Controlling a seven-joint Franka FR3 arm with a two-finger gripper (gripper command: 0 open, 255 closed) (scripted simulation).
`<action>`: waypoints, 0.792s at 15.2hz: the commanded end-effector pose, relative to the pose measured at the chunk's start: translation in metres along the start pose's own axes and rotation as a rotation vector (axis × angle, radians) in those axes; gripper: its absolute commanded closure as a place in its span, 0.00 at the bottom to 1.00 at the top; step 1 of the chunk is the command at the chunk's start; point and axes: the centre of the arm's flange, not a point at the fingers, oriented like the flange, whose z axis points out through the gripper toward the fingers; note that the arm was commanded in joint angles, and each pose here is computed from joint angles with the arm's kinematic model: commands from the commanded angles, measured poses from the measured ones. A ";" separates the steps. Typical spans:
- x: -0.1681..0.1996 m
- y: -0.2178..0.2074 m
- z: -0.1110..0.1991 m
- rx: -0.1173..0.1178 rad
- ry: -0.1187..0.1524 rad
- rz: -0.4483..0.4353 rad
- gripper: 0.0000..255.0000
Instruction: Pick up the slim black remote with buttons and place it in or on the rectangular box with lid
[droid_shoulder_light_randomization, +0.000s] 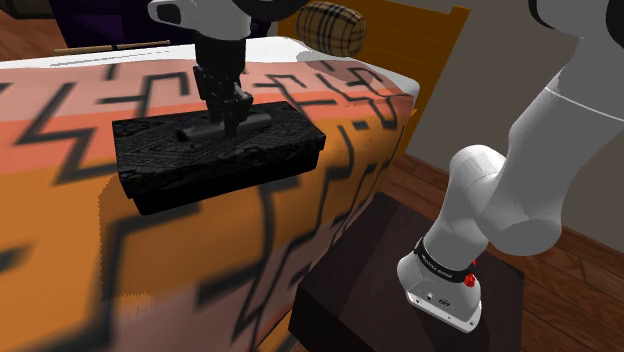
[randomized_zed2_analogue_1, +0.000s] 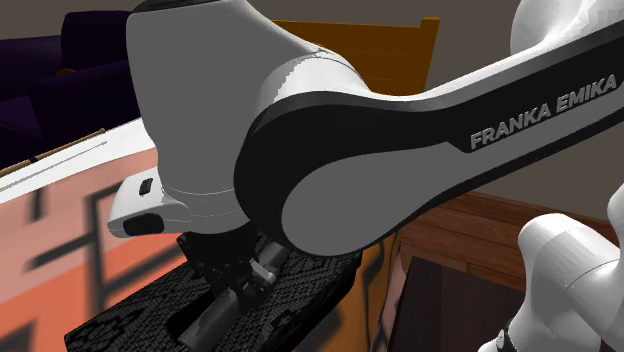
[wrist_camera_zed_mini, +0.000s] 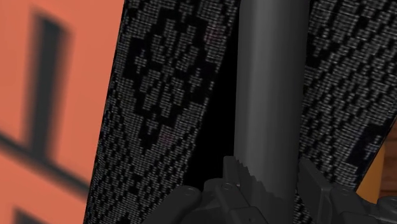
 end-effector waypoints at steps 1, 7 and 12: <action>0.000 0.000 0.001 0.000 0.000 0.000 1.00; 0.000 0.000 0.001 0.000 0.000 0.000 0.00; 0.000 0.000 -0.026 0.000 0.000 0.000 0.00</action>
